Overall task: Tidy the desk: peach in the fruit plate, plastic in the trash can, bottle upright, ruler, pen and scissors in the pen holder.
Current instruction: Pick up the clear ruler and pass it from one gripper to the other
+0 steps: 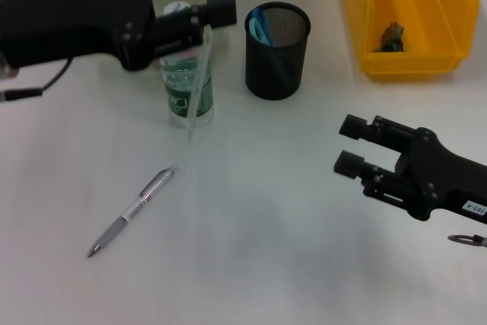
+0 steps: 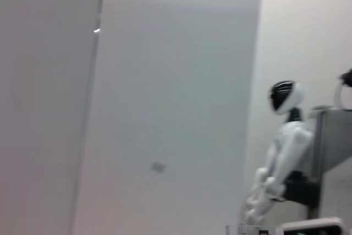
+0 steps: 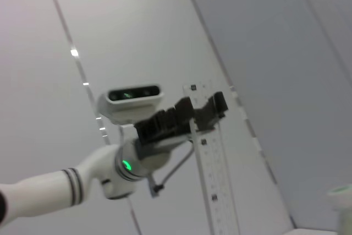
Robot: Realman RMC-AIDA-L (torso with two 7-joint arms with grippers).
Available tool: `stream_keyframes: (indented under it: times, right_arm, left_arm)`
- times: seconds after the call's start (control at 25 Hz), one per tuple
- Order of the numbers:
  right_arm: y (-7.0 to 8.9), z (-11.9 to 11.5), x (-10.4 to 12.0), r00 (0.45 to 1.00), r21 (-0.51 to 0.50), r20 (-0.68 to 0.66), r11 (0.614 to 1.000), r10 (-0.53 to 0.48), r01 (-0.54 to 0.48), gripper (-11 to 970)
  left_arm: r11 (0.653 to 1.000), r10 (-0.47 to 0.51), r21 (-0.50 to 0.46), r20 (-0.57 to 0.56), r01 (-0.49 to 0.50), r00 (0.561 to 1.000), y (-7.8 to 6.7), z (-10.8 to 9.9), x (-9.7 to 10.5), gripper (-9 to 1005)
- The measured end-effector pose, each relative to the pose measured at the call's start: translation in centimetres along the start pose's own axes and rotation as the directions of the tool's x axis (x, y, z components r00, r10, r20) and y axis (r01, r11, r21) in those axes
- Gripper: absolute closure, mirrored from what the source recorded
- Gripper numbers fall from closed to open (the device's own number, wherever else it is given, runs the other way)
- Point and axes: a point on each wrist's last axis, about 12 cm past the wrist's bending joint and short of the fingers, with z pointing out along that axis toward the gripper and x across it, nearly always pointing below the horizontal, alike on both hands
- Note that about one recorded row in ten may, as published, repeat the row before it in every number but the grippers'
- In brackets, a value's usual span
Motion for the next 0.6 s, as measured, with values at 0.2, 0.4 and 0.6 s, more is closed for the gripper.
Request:
stream_keyframes:
  times: [0.2,0.4,0.6]
  right_arm:
    - [0.1,1.4,-0.5,1.0,-0.083,-0.018,0.996,-0.026,0.024,356]
    - [0.0,2.4,-1.1,0.999,-0.13,-0.016,0.991,-0.031,0.028,231]
    - [-0.3,4.1,-1.3,0.998,-0.163,-0.055,0.986,-0.041,0.031,209]
  left_arm:
    - [0.997,0.015,0.069,0.013,-0.016,1.0,-0.6,0.0,1.0,566]
    - [0.994,-0.007,0.106,0.017,0.005,1.0,-1.3,0.0,3.7,562]
    - [0.993,-0.017,0.115,0.007,0.017,1.0,-1.4,0.1,4.2,558]
